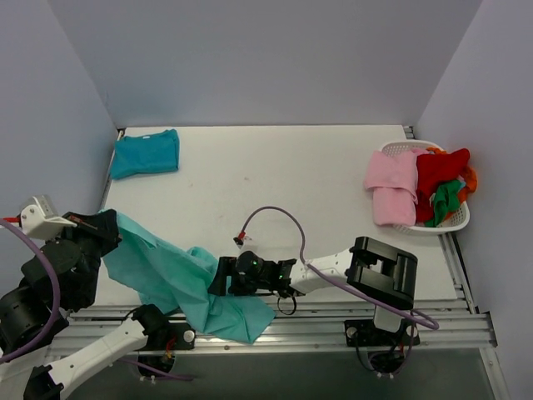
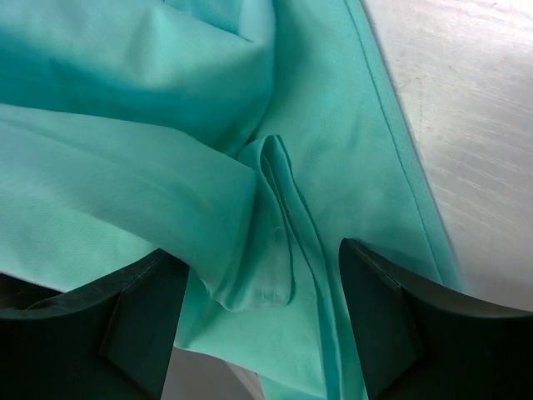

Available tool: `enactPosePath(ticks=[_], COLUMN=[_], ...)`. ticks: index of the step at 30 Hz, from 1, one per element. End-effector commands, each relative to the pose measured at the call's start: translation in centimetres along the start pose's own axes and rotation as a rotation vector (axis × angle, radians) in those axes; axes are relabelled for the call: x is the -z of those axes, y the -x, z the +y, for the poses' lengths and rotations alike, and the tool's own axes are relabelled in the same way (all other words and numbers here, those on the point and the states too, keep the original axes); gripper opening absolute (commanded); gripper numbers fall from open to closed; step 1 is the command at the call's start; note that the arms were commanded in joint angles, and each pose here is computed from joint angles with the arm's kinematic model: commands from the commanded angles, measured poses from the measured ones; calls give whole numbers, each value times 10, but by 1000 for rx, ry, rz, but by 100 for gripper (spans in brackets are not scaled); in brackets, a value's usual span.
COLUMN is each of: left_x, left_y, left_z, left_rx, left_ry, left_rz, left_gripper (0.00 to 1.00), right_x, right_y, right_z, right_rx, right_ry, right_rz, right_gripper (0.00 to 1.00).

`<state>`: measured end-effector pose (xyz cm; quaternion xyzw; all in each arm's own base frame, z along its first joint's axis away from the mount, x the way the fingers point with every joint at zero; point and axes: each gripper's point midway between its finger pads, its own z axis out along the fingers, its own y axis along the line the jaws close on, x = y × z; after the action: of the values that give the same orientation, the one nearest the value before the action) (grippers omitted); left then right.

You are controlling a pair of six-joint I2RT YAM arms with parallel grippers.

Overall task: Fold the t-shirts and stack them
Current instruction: Flatten the tshirt out

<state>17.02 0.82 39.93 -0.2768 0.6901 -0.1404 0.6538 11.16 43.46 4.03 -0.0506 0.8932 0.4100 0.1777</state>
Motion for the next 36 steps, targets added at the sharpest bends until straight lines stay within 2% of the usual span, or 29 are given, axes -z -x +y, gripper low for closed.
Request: enactPosePath(ticks=[1,9,18,21,24,25,28,31,36], left_x=[-3,16,25,26,26,26,26,27,22], left_y=[-10,14,44,47,44,43,42,43,36], left_z=[19,74,83,83,85,85,85,84,77], left_rx=[-38,25,38,45,50,52,60,61,25], left_ry=[90,282,355,351,337,332,315,307,295], left_rz=[8,-91,-183,-187,-186,-185,-184,-184,-158], left_gripper=[2,2,2,2,2,2,2,2,2], right_x=[-5,-8,-2,-6,-13,-14,-22,-28,-27], right_y=[7,5,-7,-12,-17,-20,-25,-29,-24], right_z=[16,25,32,33,33,35,33,33,33], right_rx=[22,47,95,98,98,95,91,89,97], right_ry=[30,41,20,24,37,44,53,63,54], right_rz=[2,25,37,47,63,74,92,109,96], right_gripper=[67,67,66,60,39,29,11,0,0])
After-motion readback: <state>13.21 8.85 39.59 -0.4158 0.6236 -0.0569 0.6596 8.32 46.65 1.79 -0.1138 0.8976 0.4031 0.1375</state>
